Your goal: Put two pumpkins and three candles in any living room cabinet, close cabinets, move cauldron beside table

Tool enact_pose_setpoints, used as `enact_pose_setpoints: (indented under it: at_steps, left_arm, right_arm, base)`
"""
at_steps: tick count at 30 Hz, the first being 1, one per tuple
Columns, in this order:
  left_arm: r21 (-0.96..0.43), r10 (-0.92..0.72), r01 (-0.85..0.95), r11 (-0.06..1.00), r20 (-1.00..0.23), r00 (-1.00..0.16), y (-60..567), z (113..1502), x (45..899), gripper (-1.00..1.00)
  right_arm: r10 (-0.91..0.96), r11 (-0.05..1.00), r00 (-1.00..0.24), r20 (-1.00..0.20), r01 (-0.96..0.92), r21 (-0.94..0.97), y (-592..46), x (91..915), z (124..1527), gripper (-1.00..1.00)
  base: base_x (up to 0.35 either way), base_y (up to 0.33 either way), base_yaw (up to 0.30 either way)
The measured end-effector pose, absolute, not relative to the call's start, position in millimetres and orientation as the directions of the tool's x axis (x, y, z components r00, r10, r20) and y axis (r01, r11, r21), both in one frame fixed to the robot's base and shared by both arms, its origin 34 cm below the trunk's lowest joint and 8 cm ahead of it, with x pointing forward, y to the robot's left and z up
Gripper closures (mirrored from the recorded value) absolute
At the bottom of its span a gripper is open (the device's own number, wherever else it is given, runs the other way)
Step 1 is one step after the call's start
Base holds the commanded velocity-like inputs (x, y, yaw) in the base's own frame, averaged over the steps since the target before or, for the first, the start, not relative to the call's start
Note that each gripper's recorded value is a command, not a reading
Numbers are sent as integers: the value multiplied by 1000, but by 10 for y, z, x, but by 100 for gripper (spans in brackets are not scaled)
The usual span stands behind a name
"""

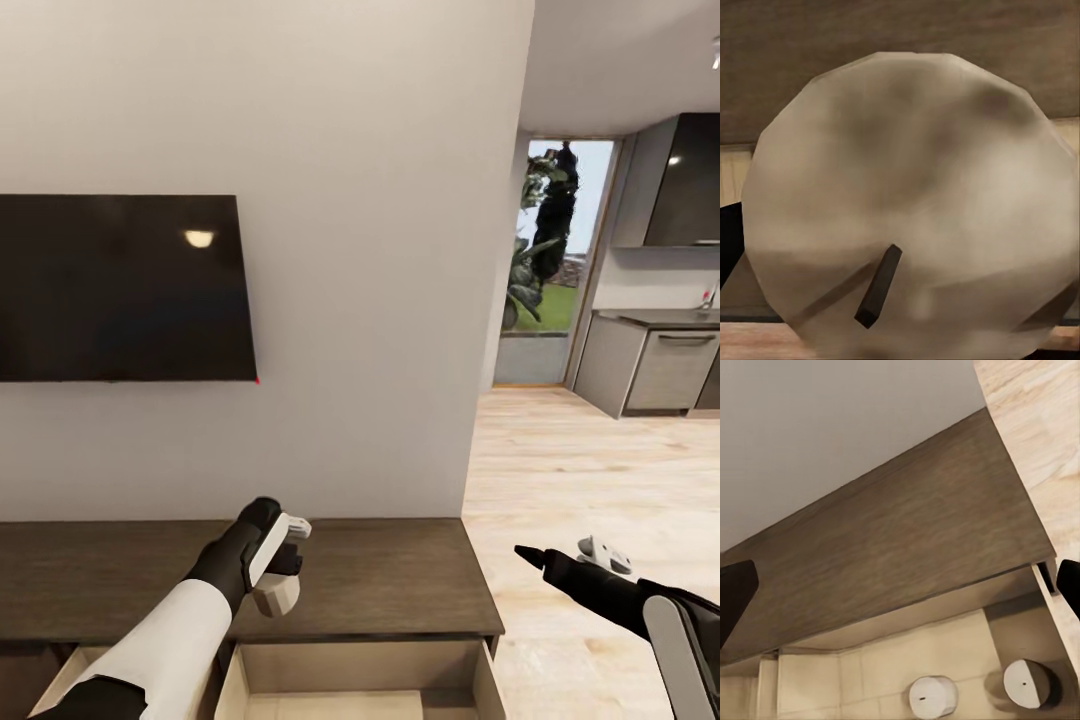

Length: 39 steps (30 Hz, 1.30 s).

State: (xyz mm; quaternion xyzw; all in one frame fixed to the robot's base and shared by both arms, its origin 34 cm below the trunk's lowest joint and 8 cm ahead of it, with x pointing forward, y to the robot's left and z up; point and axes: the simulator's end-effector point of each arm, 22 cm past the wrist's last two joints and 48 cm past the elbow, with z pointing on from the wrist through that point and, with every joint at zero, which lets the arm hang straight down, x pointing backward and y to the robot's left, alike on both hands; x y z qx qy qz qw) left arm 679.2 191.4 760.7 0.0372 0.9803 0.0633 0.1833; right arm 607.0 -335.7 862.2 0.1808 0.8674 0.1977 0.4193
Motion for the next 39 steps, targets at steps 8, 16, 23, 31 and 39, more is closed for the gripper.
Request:
enact_pose_setpoints:
  at_steps: [8, 16, 23, 31, 39]
  left_arm:
    - [138, 95, 48, 989, -355, -930, 1918, 7469, 6785, 100]
    - [134, 90, 45, 990, -354, -931, 1927, 7324, 6774, 100]
    - [135, 90, 44, 990, -354, -931, 1931, 7200, 6765, 100]
    - [137, 92, 46, 990, -355, -930, 1917, 7058, 6752, 100]
    - [134, 92, 46, 990, -356, -930, 1916, 6907, 6737, 100]
  right_arm:
    - [487, 851, -579, -654, 146, 505, -3368, 6055, 8491, -100]
    - [490, 850, -577, -654, 148, 506, -3376, 6041, 8345, -100]
    - [491, 850, -575, -655, 149, 506, -3375, 6033, 8220, -100]
    - [491, 850, -572, -657, 149, 505, -3380, 6023, 8077, -100]
    - [491, 850, -572, -657, 148, 506, -3379, 6007, 7928, -100]
  base:
    - [0, 0, 0]
    - [0, 0, 0]
    - [0, 0, 0]
    - [0, 0, 0]
    - [0, 0, 0]
